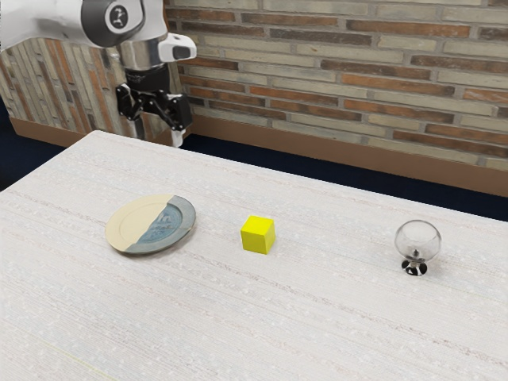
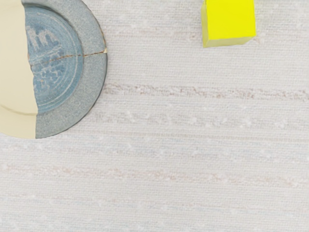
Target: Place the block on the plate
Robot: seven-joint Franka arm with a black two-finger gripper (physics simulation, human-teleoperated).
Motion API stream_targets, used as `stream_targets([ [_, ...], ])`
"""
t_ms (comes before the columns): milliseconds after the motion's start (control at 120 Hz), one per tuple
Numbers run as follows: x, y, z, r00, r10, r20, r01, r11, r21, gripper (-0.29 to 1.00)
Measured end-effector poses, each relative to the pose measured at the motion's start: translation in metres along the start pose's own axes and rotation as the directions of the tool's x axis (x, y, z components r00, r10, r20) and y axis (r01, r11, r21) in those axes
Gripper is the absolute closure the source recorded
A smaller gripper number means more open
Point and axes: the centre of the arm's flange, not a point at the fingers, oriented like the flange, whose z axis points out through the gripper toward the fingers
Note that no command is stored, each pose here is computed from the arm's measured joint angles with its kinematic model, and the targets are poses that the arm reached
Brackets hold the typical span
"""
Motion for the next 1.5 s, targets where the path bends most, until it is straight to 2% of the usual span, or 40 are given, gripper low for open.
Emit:
stream_targets([
  [100, 0.004, 0.002, 0.002, 1.0, -0.003, -0.01, 0.003, 1.0, -0.001, 0.0],
  [183, 0.024, 0.015, 0.009, 1.0, 0.007, -0.02, -0.007, 1.0, -0.003, 0.0],
  [333, 0.064, 0.06, 0.027, 0.998, 0.055, -0.024, -0.055, 0.998, -0.007, 0.0],
  [433, 0.084, 0.088, 0.056, 0.997, 0.083, 0.007, -0.083, 0.997, -0.005, 0.0],
  [567, 0.114, 0.088, 0.118, 0.996, 0.058, 0.063, -0.057, 0.998, -0.008, 0.0],
  [842, 0.168, 0.103, 0.179, 1.0, 0.01, 0.019, -0.009, 1.0, -0.029, 0.0],
  [1000, 0.184, 0.099, 0.227, 0.999, -0.026, 0.031, 0.028, 0.998, -0.056, 0.0],
  [1500, 0.197, 0.086, 0.298, 0.995, -0.082, 0.052, 0.087, 0.992, -0.089, 0.0],
])
